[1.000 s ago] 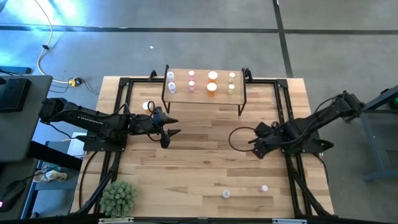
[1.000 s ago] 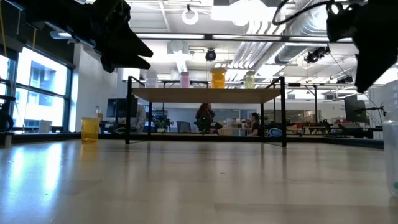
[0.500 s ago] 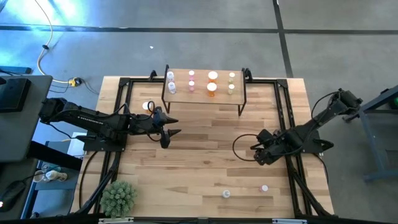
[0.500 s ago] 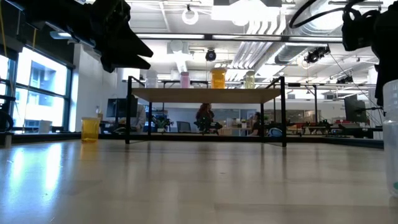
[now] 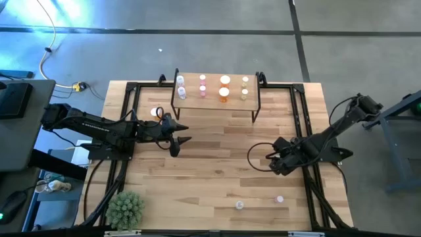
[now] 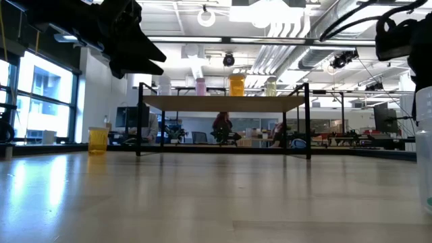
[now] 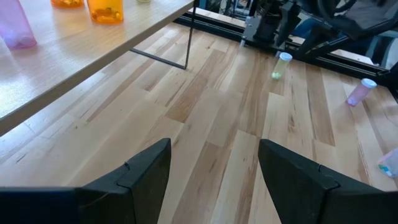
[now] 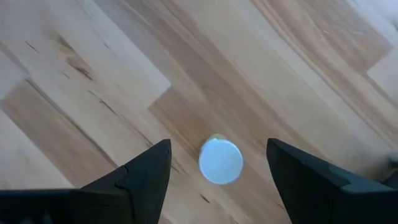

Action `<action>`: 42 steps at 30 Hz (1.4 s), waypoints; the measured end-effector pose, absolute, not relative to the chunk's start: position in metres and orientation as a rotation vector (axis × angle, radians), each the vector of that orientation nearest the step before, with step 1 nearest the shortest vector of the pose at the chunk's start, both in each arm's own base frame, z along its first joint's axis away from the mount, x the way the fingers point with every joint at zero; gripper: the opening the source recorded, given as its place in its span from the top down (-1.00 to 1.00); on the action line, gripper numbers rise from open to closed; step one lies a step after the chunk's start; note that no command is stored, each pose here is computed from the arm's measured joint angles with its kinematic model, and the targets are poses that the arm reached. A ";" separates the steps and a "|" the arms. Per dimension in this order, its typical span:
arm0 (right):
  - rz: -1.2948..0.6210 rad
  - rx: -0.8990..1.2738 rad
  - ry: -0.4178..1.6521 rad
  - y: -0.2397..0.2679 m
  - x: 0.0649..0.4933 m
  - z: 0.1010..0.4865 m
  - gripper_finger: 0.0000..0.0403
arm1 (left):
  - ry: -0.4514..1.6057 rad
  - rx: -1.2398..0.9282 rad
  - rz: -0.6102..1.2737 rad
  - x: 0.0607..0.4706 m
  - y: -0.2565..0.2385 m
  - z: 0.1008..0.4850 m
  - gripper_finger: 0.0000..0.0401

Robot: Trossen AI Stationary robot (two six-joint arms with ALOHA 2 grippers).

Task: Pick and place medicine bottles onto shelf by color
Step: Put the yellow pill bottle on the shelf aligned with the other yellow pill bottle

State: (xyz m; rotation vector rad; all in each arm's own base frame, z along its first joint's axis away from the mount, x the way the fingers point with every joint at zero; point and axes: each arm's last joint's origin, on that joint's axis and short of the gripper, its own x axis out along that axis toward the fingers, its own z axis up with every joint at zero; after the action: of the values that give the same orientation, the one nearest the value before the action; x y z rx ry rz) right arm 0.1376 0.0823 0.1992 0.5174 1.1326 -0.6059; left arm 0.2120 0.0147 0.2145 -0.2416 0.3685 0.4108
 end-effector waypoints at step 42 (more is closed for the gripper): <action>-0.688 0.429 1.219 0.098 0.146 0.174 0.43 | 0.365 -0.256 0.415 0.212 0.015 0.214 -0.15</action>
State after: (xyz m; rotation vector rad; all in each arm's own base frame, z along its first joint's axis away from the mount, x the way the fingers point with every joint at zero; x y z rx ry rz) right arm 0.1461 0.0980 0.1740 0.4288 1.2192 -0.6881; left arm 0.2120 0.0148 0.2144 -0.2561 0.3653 0.4154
